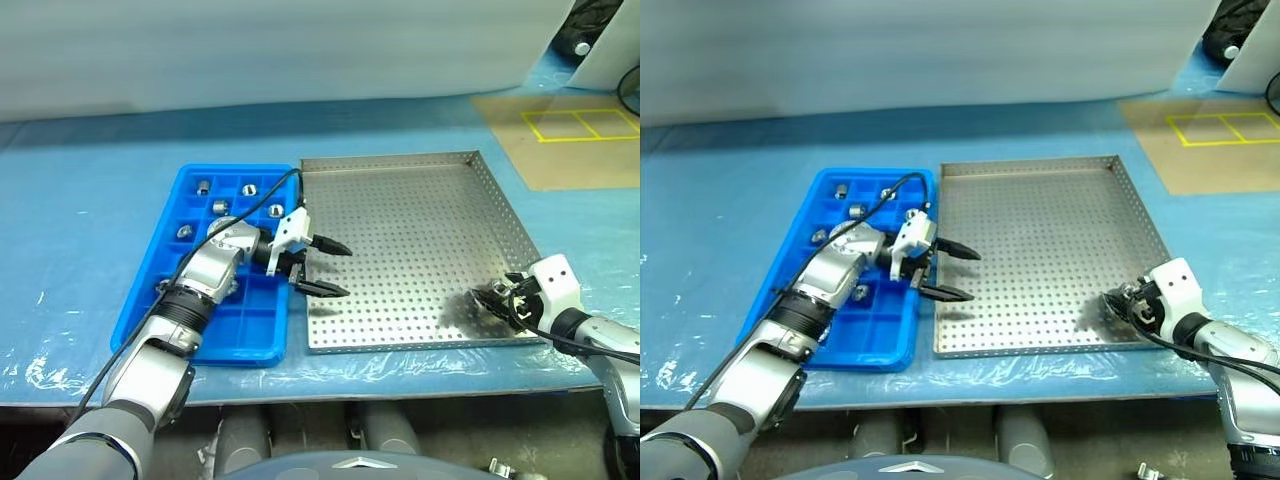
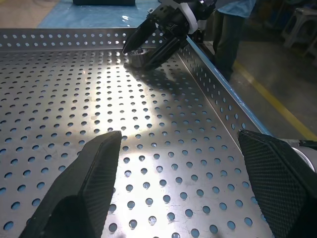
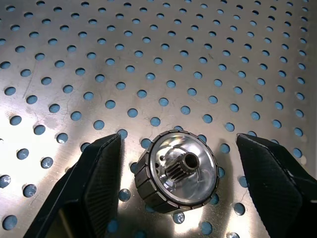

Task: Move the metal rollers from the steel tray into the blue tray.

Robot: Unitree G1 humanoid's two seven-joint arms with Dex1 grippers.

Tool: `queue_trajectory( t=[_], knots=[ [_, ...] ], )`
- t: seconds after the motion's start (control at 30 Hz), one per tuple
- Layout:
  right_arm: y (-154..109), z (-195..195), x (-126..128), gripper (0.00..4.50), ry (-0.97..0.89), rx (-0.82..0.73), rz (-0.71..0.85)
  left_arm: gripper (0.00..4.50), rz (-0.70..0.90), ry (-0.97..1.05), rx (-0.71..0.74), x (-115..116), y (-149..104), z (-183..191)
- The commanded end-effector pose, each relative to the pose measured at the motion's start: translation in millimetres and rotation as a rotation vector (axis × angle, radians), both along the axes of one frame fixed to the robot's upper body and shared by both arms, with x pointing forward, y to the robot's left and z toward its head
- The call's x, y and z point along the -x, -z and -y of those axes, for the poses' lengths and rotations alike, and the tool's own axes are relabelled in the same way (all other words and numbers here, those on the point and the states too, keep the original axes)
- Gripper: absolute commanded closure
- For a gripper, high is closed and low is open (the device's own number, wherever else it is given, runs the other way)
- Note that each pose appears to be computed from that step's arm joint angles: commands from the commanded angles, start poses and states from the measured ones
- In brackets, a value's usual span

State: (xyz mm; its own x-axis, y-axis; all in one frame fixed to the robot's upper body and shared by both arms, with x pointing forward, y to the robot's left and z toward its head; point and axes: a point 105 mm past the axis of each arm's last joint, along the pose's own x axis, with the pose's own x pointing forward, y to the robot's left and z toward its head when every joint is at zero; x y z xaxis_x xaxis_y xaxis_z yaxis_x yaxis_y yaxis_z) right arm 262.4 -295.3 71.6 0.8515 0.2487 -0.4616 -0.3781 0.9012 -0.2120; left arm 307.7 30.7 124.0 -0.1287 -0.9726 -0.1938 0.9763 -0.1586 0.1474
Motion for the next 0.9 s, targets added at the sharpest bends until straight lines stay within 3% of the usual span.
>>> queue_trajectory(
  t=[0.03,0.07,0.13,0.17,0.23,0.53,0.67,0.9],
  knots=[
    [8.0,-2.8,2.9,1.55,-0.015,0.0,-0.032,0.54,0.034,-0.001,0.021,1.1,-9.7,-1.0],
    [8.6,-1.9,2.4,1.84,-0.011,0.011,-0.033,0.54,0.035,-0.001,0.02,1.1,-9.7,-1.2],
    [6.6,-7.2,3.2,1.84,-0.035,-0.023,-0.029,0.54,0.035,-0.003,0.019,1.1,-9.8,-1.7],
    [6.0,-8.3,3.6,2.34,-0.039,-0.03,-0.029,0.54,0.035,-0.004,0.019,0.9,-9.9,-2.0],
    [8.6,-4.8,3.5,2.82,-0.021,-0.005,-0.035,0.54,0.034,-0.006,0.018,0.7,-9.9,-2.8],
    [-9.5,-20.9,-12.7,2.84,-0.063,-0.011,0.034,0.54,0.048,-0.029,0.008,-2.2,-12.4,-12.1],
    [-49.0,-65.6,-34.6,2.84,-0.216,-0.076,0.144,0.54,0.071,-0.082,0.001,-9.7,-20.8,-27.6],
    [-75.8,-138.8,-48.0,2.84,-0.517,-0.146,0.164,0.54,0.105,-0.183,-0.031,-17.3,-26.3,-54.8]
  ],
)
